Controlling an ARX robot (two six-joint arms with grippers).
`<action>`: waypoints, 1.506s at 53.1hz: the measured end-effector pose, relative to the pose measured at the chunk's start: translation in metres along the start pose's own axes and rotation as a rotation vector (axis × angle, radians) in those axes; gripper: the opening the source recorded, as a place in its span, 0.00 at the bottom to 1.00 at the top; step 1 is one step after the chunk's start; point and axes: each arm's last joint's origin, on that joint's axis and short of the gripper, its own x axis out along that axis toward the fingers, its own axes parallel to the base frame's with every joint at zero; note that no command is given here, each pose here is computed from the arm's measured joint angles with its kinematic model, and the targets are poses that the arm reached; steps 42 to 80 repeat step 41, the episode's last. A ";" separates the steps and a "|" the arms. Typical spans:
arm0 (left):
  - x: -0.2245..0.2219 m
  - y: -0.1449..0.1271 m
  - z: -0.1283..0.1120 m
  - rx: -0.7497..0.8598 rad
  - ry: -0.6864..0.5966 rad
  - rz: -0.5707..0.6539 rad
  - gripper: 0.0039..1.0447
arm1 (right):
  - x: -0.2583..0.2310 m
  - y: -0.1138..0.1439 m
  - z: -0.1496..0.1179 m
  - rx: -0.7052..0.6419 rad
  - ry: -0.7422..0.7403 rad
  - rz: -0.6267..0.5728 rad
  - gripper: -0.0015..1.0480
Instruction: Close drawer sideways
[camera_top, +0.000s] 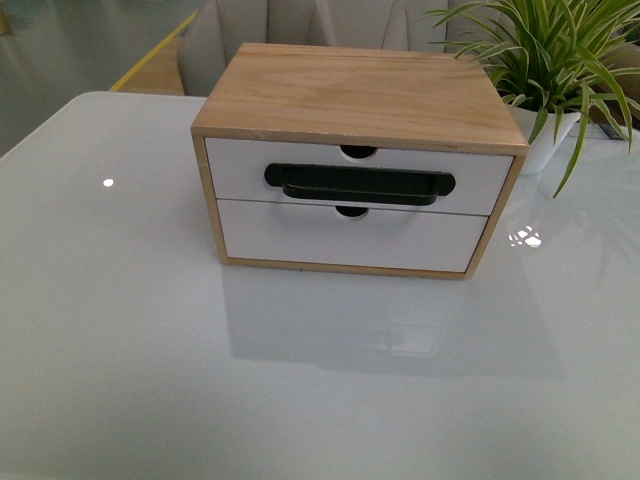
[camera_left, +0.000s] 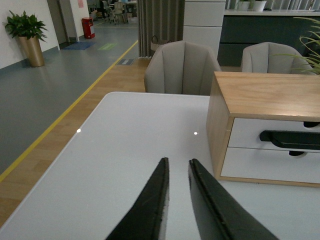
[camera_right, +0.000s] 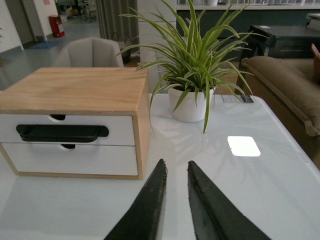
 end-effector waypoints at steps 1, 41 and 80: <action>0.000 0.000 0.000 0.000 0.000 0.000 0.22 | 0.000 0.000 0.000 0.000 0.000 0.000 0.25; 0.000 0.000 0.000 0.000 0.000 0.000 0.92 | 0.000 0.000 0.000 0.001 0.000 0.000 0.91; 0.000 0.000 0.000 0.000 0.000 0.000 0.92 | 0.000 0.000 0.000 0.001 0.000 0.000 0.91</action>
